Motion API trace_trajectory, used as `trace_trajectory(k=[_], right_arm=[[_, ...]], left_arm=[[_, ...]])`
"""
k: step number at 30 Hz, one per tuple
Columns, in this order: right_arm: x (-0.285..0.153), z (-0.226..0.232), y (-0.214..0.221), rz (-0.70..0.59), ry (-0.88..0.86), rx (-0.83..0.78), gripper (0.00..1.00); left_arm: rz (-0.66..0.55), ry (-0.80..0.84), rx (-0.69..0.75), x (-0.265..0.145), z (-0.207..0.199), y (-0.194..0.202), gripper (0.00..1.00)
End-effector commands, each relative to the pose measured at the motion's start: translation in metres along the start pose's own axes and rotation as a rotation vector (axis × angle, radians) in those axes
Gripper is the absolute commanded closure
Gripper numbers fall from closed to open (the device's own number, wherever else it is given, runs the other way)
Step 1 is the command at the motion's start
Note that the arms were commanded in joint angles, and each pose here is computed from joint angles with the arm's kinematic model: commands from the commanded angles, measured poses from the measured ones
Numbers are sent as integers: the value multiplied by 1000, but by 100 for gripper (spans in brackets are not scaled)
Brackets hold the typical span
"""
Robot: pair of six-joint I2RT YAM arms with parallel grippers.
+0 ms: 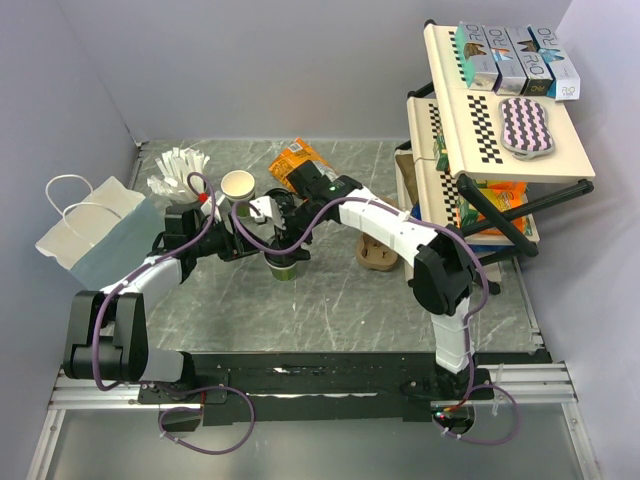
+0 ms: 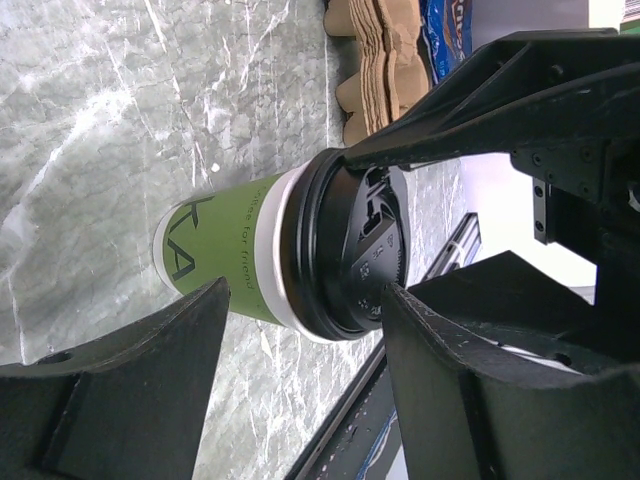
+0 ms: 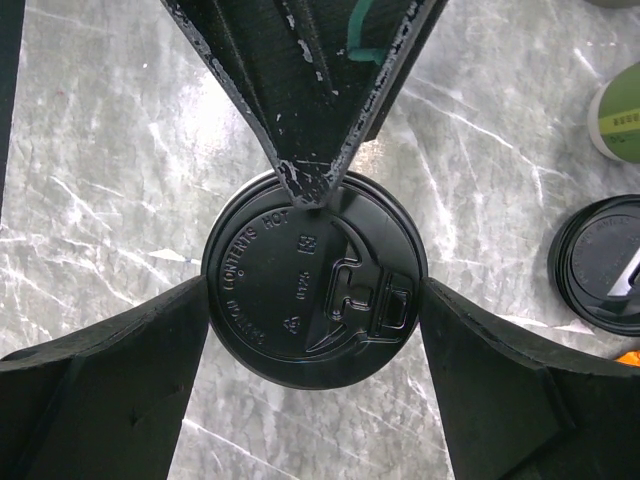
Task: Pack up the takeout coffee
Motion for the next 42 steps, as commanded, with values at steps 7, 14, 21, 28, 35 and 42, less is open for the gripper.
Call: trace_trajectory(k=[7, 14, 21, 28, 35, 42], right_arm=[[-15, -1, -13, -42, 16, -4, 11], [-13, -2, -13, -40, -5, -3, 11], [-8, -3, -11, -22, -19, 1, 11], [-6, -5, -9, -11, -23, 6, 11], [-1, -7, -7, 2, -33, 16, 11], [2, -8, -7, 2, -39, 11, 11]], left_arm=[[-25, 37, 64, 0, -8, -12, 32], [-26, 36, 66, 0, -8, -12, 32], [-23, 33, 65, 0, -8, -12, 32], [-23, 31, 65, 0, -7, -12, 32], [-21, 32, 66, 1, -7, -12, 32], [-16, 30, 60, 1, -5, -11, 32]])
Point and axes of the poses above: each gripper's point midway between its finger pads, its own x axis out along the fingers, its own z axis along the line the jaws close on, y = z × x, the point moved 7 cm from there along -x, back along the fingers, and after that the axes turned 8 degrees about x, right-handed, at the moved point
